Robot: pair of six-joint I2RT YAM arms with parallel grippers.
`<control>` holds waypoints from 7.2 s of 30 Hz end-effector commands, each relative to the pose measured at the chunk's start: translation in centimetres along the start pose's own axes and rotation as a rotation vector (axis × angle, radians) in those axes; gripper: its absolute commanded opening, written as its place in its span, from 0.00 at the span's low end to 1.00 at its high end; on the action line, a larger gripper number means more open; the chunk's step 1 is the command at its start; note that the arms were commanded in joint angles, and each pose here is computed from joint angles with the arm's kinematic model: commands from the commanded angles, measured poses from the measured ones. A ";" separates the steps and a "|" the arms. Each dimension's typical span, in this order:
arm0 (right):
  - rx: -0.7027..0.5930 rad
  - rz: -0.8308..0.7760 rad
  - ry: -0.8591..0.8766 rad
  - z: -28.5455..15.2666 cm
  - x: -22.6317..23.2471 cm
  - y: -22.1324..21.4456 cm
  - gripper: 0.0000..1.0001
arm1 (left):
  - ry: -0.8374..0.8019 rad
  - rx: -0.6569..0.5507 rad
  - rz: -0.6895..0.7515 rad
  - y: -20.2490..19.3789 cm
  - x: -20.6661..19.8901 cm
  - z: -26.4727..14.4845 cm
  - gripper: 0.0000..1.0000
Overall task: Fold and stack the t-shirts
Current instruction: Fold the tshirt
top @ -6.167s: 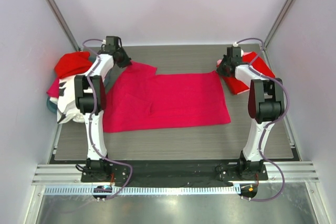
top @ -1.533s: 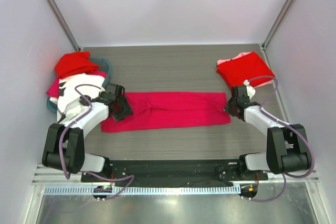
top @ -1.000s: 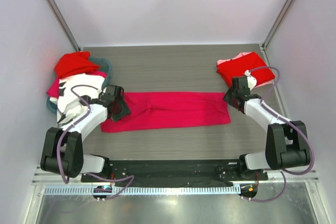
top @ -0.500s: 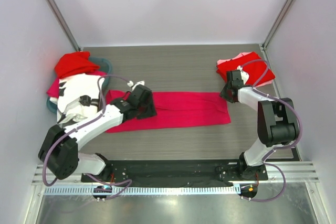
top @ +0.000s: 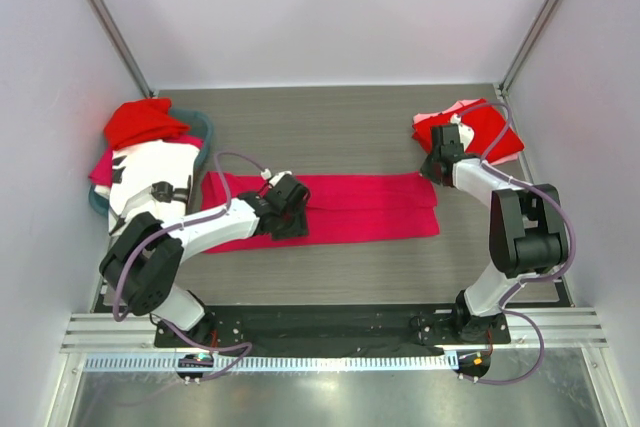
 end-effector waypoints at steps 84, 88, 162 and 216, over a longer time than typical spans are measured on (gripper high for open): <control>0.785 -0.301 1.097 -13.7 29.6 -24.3 0.06 | 0.572 0.031 -0.435 12.9 23.6 4.0 0.47; 0.824 -0.311 1.090 -14.4 27.4 -25.0 0.07 | 0.582 0.021 -0.432 12.9 23.8 4.1 0.47; 0.867 -0.547 1.331 -23.6 28.0 -31.0 0.73 | 0.513 0.012 -0.429 13.3 23.0 4.5 0.50; 0.933 -0.401 1.404 -29.0 27.0 -32.7 0.79 | 0.376 -0.041 -0.417 14.1 21.1 3.8 0.50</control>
Point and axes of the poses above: each gripper's point midway between its finger pads, its own z axis out along the fingers, its own x axis along the line the jaws close on, y = z × x, the point moved 1 cm from there along -z, back along the fingers, and after that the axes turned 9 degrees about z, right-handed, at the moved point
